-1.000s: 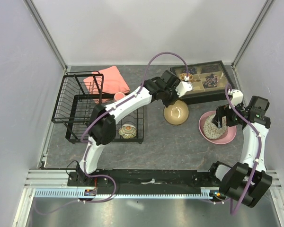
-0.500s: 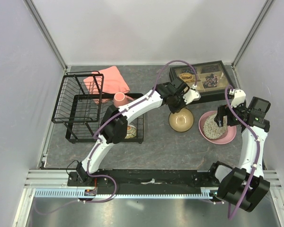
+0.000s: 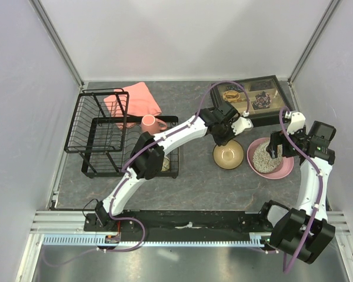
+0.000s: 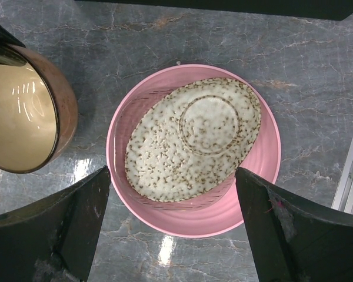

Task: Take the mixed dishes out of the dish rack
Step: Place the bowl at the center of the board.

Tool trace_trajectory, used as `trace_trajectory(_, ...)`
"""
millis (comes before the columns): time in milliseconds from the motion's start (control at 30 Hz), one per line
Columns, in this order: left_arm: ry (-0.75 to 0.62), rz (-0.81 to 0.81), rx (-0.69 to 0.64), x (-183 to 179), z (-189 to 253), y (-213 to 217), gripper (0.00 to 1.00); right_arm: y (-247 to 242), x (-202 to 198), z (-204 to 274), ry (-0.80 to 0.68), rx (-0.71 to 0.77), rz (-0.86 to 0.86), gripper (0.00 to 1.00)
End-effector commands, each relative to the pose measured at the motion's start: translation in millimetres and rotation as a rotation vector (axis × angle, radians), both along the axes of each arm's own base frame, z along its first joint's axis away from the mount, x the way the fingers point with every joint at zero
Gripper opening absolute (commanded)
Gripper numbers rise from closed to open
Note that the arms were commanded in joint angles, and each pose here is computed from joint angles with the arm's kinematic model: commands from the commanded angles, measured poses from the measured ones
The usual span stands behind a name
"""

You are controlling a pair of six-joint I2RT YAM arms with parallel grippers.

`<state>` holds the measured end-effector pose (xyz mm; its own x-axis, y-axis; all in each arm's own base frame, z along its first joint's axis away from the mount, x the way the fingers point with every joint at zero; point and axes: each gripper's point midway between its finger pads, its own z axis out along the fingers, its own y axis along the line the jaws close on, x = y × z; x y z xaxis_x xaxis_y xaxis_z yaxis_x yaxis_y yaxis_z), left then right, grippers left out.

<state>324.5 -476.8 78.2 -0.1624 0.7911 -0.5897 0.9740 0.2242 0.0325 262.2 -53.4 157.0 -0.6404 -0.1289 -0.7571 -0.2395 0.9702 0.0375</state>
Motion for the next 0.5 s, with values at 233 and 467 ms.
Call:
trace_trajectory(233, 0.011, -0.025, -0.115, -12, 38, -24, 0.02, -3, 2, 3, -0.027, -0.019, -0.001, 0.95)
trace_trajectory(467, 0.021, -0.034, -0.108, -18, 34, -26, 0.02, -3, 1, 2, -0.024, -0.019, 0.001, 0.95)
